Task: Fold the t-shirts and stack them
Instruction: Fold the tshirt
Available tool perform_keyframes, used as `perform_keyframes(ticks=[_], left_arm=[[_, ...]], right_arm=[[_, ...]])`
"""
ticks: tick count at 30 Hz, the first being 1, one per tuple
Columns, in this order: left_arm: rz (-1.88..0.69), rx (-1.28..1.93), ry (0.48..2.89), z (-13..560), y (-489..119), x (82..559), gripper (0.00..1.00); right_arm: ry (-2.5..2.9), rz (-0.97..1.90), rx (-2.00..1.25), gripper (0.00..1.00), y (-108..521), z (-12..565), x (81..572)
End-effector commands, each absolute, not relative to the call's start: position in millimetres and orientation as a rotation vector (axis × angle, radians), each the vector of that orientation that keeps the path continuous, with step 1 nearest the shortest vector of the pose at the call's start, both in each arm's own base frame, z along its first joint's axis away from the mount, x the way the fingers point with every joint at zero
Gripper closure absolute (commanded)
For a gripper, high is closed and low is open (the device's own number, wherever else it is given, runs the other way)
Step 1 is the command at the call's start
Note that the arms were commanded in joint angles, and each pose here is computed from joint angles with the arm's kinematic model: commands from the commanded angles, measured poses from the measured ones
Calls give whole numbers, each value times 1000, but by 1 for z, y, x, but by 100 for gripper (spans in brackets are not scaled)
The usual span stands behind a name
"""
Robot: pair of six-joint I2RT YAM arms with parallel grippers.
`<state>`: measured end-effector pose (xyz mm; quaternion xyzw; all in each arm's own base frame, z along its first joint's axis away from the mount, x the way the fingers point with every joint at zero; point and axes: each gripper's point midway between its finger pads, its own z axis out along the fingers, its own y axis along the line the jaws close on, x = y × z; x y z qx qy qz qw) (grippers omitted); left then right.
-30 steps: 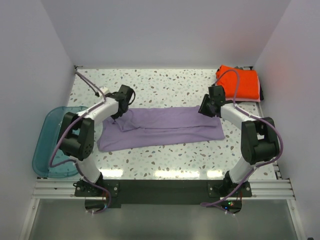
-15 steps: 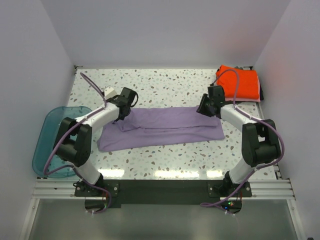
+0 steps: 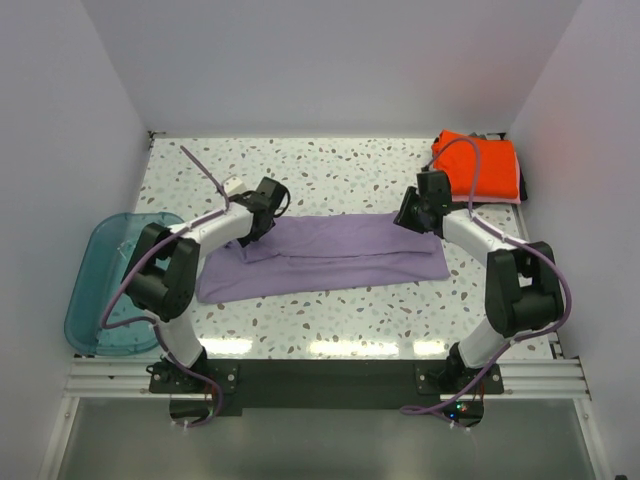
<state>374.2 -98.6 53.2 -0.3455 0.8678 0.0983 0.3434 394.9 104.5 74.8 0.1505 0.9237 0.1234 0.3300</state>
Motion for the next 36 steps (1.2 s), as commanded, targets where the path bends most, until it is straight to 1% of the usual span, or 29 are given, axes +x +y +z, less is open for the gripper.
perform_keyframes(ticks=[1,7,8,10,13,14,16,17,19,26,30,35,36], left_arm=[[216,-906,2232,61,-108,382,42],[230,-909,2263,51,-109,369,48],[232,-915,2262,51,-109,367,51],[233,-917,2269,47,-108,363,54],[226,-920,2276,45,-109,359,64],[223,-919,2275,46,-108,357,70],[227,-923,2278,44,-108,353,76],[224,-928,2268,47,-107,352,82],[217,-939,2254,50,-104,347,87],[173,-944,2193,61,-106,325,89],[146,-976,2183,51,-105,304,87],[100,-987,2174,44,-111,285,81],[102,-991,2174,39,-109,281,78]], right_arm=[[2353,318,377,66,103,93,399],[2350,320,379,66,103,93,398],[2352,320,376,66,103,93,398],[2350,320,379,66,102,93,397],[2348,324,379,66,103,95,397],[2351,322,380,66,102,94,396],[2349,324,381,66,102,95,395],[2346,324,379,66,102,96,395],[2349,324,381,66,102,95,394],[2344,334,376,66,103,97,392],[2346,335,373,66,103,95,391],[2353,338,362,66,104,91,389],[2352,336,363,66,104,90,388]])
